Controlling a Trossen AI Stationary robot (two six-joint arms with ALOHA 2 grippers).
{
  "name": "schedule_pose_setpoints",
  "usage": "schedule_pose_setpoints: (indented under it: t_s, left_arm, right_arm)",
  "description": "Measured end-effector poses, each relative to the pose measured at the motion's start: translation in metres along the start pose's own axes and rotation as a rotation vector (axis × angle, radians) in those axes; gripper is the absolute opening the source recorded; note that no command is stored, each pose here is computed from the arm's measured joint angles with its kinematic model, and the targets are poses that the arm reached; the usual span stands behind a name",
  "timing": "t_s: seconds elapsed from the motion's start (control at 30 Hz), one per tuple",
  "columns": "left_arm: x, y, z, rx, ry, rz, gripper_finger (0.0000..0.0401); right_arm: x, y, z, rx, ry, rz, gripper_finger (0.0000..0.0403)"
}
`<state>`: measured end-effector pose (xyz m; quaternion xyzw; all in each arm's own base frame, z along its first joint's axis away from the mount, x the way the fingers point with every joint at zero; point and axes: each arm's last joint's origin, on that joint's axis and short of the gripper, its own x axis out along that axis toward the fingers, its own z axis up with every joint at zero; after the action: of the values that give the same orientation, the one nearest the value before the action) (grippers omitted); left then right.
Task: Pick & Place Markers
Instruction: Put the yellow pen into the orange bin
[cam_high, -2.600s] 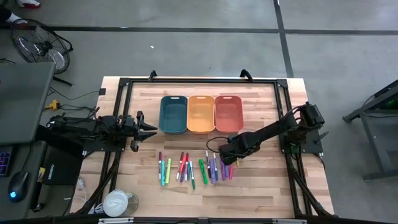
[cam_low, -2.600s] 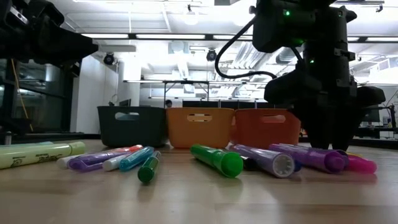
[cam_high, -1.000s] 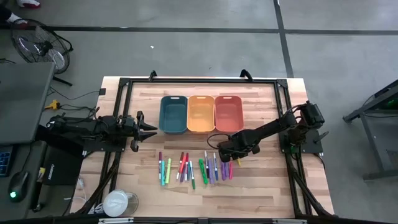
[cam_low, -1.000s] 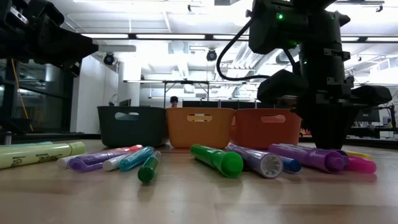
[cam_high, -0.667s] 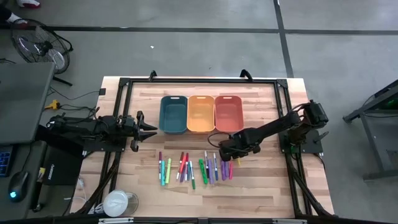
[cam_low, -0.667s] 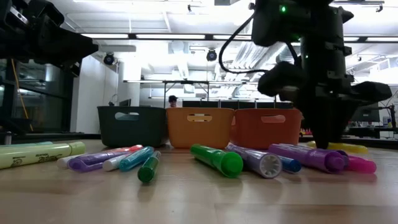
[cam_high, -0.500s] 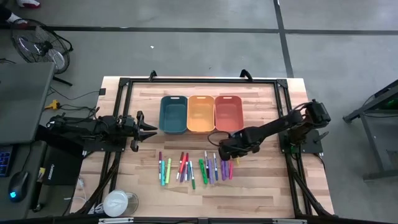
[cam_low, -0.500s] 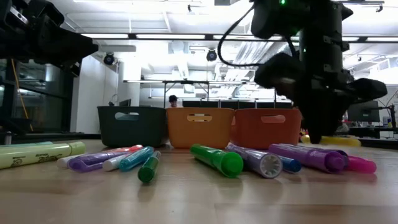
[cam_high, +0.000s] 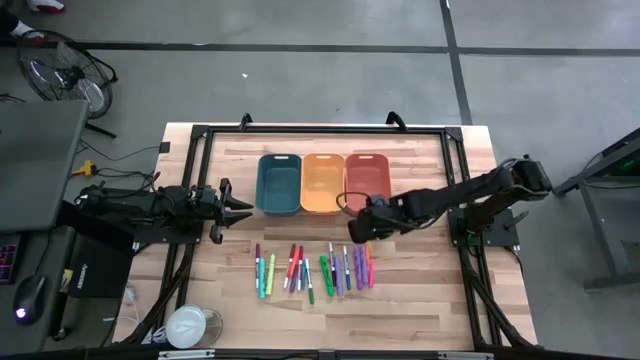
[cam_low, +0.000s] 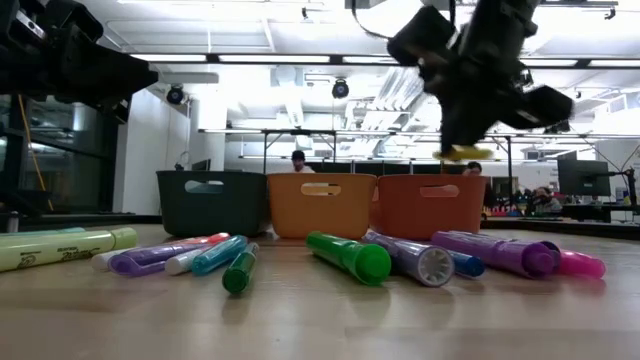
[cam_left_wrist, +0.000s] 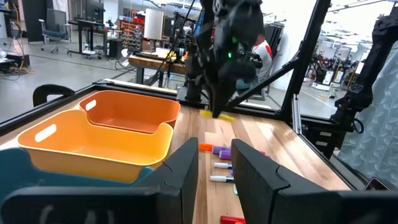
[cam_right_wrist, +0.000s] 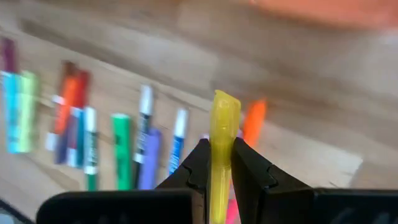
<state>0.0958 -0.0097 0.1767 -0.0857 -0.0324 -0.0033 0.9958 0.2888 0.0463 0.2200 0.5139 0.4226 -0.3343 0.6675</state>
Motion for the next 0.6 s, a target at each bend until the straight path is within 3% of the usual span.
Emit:
schedule_pose_setpoints:
  t_s: [0.27,0.6]
  left_arm:
    - [0.000,0.000,0.000,0.000,0.000,0.000,0.0094]
    - [0.000,0.000,0.000,0.000,0.000,0.000,0.0094]
  right_arm:
    - [-0.019,0.009,0.038,-0.030,-0.074,0.028,0.0032]
    - [-0.026,-0.001,0.094,-0.024,-0.110,0.034,0.0032]
